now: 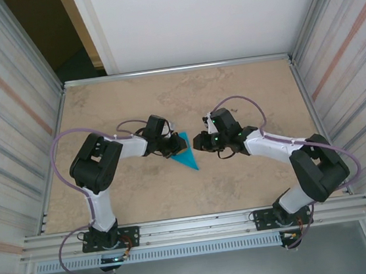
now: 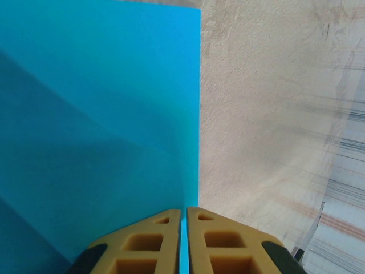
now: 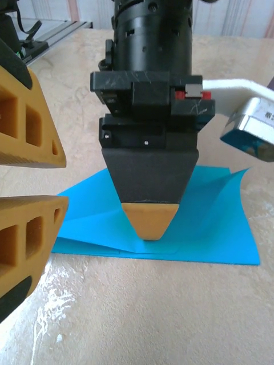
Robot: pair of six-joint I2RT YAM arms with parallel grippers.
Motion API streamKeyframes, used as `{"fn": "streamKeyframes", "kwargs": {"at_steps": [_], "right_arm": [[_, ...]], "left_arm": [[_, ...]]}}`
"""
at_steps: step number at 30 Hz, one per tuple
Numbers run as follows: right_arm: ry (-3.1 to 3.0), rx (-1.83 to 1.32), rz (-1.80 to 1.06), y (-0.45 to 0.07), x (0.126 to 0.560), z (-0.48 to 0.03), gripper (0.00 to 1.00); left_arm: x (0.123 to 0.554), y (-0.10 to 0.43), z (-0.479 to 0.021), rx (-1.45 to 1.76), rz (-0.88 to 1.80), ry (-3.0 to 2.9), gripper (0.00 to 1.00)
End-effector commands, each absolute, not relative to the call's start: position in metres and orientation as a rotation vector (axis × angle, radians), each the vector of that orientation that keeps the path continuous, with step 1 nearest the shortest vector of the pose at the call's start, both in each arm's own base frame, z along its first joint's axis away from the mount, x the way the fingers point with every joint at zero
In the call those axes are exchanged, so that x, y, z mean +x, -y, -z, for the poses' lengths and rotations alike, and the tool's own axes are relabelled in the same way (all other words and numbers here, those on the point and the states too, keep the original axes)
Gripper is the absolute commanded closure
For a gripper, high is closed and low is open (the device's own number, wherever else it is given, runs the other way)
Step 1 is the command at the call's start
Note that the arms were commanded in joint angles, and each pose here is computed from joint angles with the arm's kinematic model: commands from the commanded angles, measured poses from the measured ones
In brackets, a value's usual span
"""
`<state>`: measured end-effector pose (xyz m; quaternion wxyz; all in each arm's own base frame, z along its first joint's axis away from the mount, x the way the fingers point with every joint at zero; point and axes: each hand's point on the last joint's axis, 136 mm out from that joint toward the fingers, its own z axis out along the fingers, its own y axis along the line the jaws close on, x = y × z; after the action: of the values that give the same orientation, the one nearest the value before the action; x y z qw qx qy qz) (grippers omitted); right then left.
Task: Fold a paper plane with a square sheet of paper (pick it up from the middle)
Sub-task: Fourth fold the wing at the center of the table.
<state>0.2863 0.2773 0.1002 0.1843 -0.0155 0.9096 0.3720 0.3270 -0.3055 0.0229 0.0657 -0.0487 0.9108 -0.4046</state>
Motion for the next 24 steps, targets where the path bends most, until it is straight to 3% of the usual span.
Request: {"fn": "streamKeyframes", "kwargs": {"at_steps": [1,12,24], "right_arm": [[-2.613,-0.029,-1.054,-0.281,0.281,-0.088,0.83],[-2.733,-0.145,-1.084,-0.312,0.266,-0.058,0.85],[-2.805,-0.114,-1.086,-0.312,0.256,-0.029,0.86]], "left_arm": [[0.328,0.306,-0.019,-0.119,1.215,-2.755,0.89],[0.328,0.309,-0.025,-0.088,1.237,-2.739,0.89],[0.328,0.310,-0.023,-0.088,1.237,-2.744,0.89]]}}
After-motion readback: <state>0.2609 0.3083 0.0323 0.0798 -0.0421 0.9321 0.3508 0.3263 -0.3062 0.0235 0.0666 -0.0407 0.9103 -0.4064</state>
